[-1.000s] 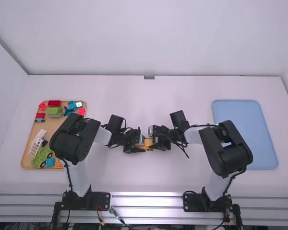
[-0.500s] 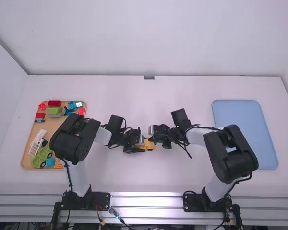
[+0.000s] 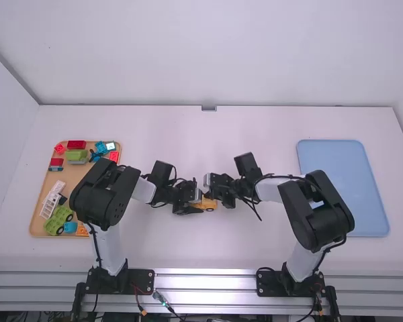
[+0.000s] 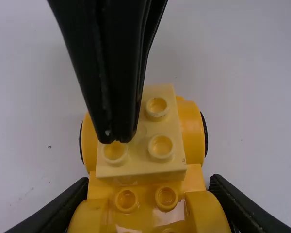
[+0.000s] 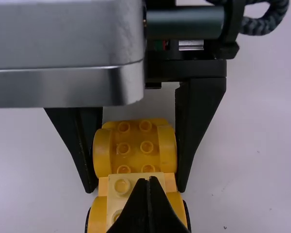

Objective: Assemble lego blocks to make yellow taxi

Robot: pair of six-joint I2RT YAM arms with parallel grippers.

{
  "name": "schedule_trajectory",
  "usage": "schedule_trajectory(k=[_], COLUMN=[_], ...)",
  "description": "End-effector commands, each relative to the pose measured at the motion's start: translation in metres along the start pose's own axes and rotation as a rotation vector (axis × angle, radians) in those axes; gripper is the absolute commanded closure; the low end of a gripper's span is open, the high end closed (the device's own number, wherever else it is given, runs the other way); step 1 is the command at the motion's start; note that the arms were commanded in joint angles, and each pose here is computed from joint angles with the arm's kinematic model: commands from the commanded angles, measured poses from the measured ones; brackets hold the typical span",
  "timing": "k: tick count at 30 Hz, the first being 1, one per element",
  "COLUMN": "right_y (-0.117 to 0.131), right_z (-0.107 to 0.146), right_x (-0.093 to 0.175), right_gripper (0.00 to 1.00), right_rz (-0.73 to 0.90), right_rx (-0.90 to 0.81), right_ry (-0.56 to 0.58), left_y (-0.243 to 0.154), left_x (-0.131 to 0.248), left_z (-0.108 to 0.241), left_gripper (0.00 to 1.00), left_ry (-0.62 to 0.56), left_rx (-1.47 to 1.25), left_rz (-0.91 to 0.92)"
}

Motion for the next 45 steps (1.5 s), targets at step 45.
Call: schedule_trajectory(k=[45], right_y=[0.012], right_z=[0.041], right_x=[-0.003], right_gripper=[1.00], right_rz=[0.015], right_rx=[-0.043], right_ry=[0.157], left_y=[-0.007], left_x=[-0.002], left_z=[0.008], left_gripper=[0.49], left_ry=[0.010], left_rx=[-0.001], left_rz=[0.014])
Point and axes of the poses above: each hand's point on the last joint's axis, 136 mm out from that joint toward the fingers, its own x axis back along the fingers, its own y axis along the line the jaws close on, z = x × y, the point moved 4 cm from there along x, back along the fingers
